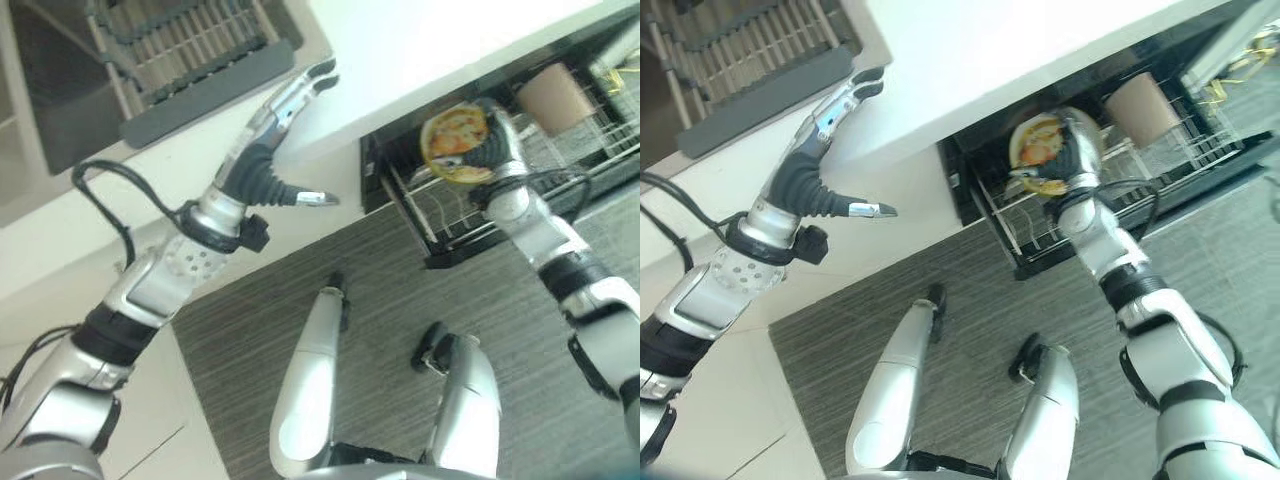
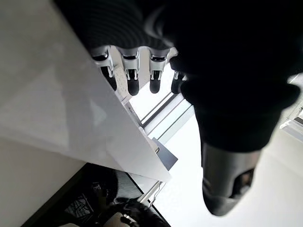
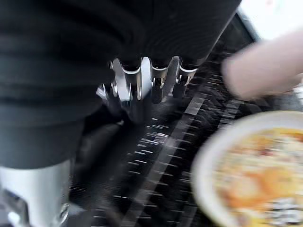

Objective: Place the dishes in the dishwasher.

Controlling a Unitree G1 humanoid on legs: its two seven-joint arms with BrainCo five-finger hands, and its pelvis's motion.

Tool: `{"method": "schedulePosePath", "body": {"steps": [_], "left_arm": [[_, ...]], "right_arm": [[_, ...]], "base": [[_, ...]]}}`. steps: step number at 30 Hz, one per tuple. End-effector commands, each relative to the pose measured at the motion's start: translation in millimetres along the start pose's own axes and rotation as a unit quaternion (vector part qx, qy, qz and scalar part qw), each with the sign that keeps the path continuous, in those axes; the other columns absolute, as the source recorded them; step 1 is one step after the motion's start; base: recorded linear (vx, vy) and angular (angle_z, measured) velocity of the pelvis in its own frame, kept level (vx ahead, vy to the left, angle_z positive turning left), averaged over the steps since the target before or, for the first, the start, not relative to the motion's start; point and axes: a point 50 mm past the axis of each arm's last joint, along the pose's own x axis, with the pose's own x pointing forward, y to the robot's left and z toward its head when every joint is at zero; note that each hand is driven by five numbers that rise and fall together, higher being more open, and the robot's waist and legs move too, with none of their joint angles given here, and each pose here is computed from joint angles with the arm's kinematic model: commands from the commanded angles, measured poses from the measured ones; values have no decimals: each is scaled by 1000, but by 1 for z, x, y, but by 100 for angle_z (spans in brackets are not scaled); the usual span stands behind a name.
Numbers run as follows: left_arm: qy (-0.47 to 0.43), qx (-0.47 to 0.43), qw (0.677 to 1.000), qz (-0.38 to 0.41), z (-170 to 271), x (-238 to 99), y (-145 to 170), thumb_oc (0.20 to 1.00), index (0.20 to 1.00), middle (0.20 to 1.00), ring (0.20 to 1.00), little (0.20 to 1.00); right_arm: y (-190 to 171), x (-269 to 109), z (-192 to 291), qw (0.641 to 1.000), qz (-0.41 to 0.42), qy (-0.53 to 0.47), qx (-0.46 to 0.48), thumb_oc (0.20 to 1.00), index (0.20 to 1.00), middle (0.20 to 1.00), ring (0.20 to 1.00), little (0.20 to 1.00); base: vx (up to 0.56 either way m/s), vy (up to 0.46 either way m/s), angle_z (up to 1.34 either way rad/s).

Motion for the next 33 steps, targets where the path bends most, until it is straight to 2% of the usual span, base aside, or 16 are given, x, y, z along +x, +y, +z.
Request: {"method": "schedulePosePath", "body": {"steps": [1, 6, 11, 16, 18, 19, 21, 24, 28, 31, 33], "left_arm": [[7, 20, 999, 28, 1, -1, 2, 1000, 1000, 1000, 1000, 1000], [49, 23, 998, 21, -6, -17, -1, 1000, 1000, 1000, 1000, 1000], [99, 5, 995, 11, -9, -48, -14, 1000, 1000, 1000, 1000, 1000], [171, -14, 985, 18, -16, -85, -20, 1000, 1000, 1000, 1000, 1000], [204, -18, 978, 33, -21, -102, -17, 1000, 1000, 1000, 1000, 1000], [225, -19, 973, 41, -23, -113, -15, 1000, 1000, 1000, 1000, 1000], [238, -23, 970, 46, -25, -121, -14, 1000, 1000, 1000, 1000, 1000], [247, -24, 968, 45, -26, -131, -14, 1000, 1000, 1000, 1000, 1000], [253, -19, 966, 48, -28, -141, -15, 1000, 1000, 1000, 1000, 1000], [259, -20, 964, 51, -33, -141, -17, 1000, 1000, 1000, 1000, 1000], [261, -32, 964, 43, -37, -138, -22, 1000, 1000, 1000, 1000, 1000]], "right_arm": [[-21, 2, -10, 998, -54, 25, -14, 1000, 1000, 1000, 1000, 1000], [-5, -40, -11, 999, 10, 37, 8, 1000, 1000, 1000, 1000, 1000], [-6, -86, -29, 996, 24, 80, 17, 1000, 1000, 1000, 1000, 1000], [-20, -122, -43, 989, -30, 118, 79, 1000, 1000, 1000, 1000, 1000], [-33, -137, -50, 985, -72, 123, 94, 1000, 1000, 1000, 1000, 1000], [-49, -148, -52, 980, -136, 111, 92, 1000, 1000, 1000, 1000, 1000], [-57, -159, -59, 970, -182, 126, 101, 1000, 1000, 1000, 1000, 1000], [-66, -177, -71, 943, -263, 145, 142, 1000, 1000, 1000, 1000, 1000], [-62, -215, -99, 885, -373, 208, 185, 1000, 1000, 1000, 1000, 1000], [-54, -237, -119, 832, -434, 274, 211, 1000, 1000, 1000, 1000, 1000], [-42, -249, -135, 806, -432, 331, 232, 1000, 1000, 1000, 1000, 1000]], "base": [[73, -22, -24], [107, -44, -18], [165, -10, -8], [153, 84, -15], [77, 119, -26], [84, 92, -34], [77, 55, -28], [45, 18, -13], [11, 7, -7], [2, 4, 1], [0, 0, 0]]}}
